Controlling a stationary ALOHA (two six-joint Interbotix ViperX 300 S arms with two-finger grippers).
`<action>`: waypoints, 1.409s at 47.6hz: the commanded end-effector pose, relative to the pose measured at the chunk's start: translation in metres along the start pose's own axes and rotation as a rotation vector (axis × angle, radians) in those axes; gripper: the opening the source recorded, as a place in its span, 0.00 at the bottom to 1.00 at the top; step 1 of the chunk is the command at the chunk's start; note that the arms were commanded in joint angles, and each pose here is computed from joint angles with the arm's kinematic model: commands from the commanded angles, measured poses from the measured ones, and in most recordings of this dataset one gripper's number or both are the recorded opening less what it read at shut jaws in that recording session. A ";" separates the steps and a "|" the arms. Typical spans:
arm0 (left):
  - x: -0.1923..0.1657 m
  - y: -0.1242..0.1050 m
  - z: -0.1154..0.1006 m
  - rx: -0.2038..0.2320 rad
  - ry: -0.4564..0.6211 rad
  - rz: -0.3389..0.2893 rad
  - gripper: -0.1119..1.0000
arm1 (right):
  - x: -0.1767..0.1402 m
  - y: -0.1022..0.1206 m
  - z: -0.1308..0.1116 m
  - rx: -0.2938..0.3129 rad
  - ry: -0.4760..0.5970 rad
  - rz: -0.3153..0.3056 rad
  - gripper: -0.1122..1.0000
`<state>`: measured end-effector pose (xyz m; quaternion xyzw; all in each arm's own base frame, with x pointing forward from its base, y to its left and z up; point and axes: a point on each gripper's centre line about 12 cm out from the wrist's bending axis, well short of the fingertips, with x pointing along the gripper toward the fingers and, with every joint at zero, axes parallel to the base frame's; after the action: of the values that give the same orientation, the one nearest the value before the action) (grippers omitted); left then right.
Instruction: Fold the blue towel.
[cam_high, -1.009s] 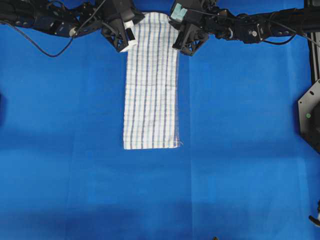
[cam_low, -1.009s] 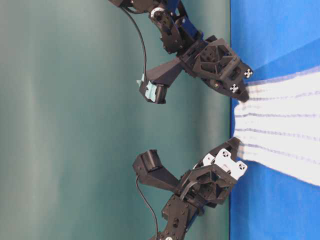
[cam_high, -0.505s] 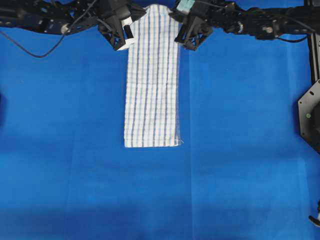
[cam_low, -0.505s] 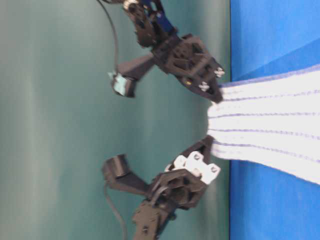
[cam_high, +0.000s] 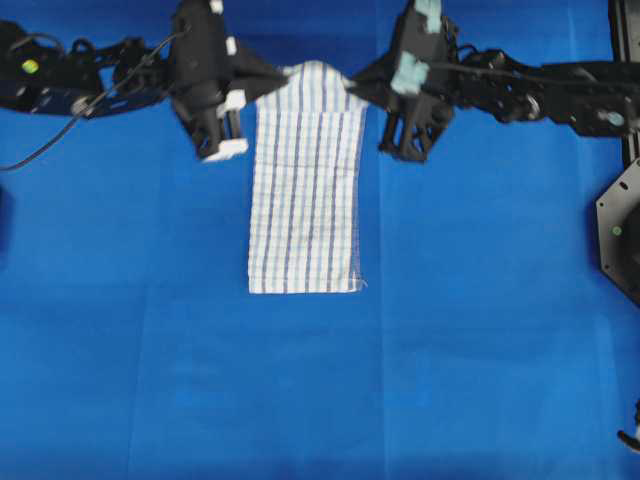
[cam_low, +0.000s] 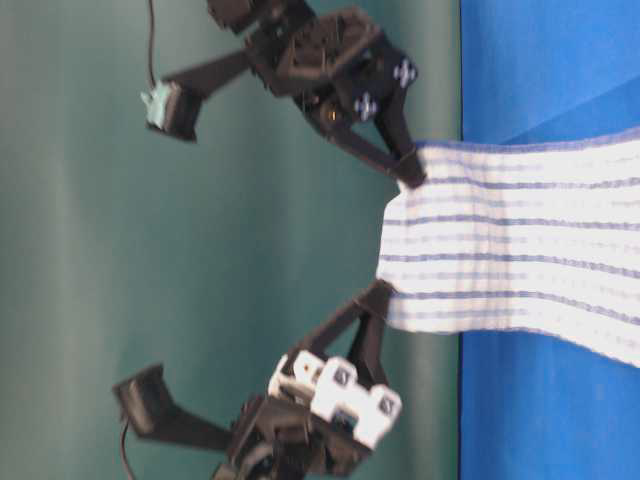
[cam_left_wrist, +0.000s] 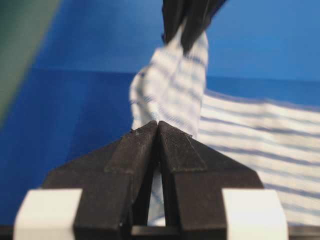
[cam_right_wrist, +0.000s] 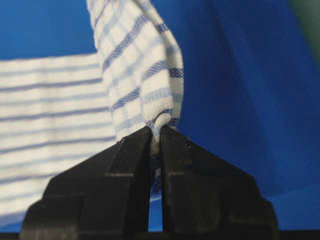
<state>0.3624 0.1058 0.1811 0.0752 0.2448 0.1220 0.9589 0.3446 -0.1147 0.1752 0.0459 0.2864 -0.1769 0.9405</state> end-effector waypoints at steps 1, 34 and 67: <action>-0.013 -0.013 0.008 -0.003 -0.037 -0.030 0.11 | -0.014 0.013 0.007 0.003 -0.039 0.031 0.07; -0.041 -0.124 0.004 0.011 -0.032 -0.313 0.11 | -0.037 0.111 -0.019 0.055 -0.036 0.212 0.07; -0.035 -0.135 -0.014 0.010 0.037 -0.336 0.11 | -0.023 0.130 -0.039 0.108 0.049 0.214 0.12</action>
<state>0.3512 -0.0290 0.1519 0.0347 0.2790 -0.0354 0.9590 0.3496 0.0186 0.1480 0.1251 0.3006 -0.0903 0.9412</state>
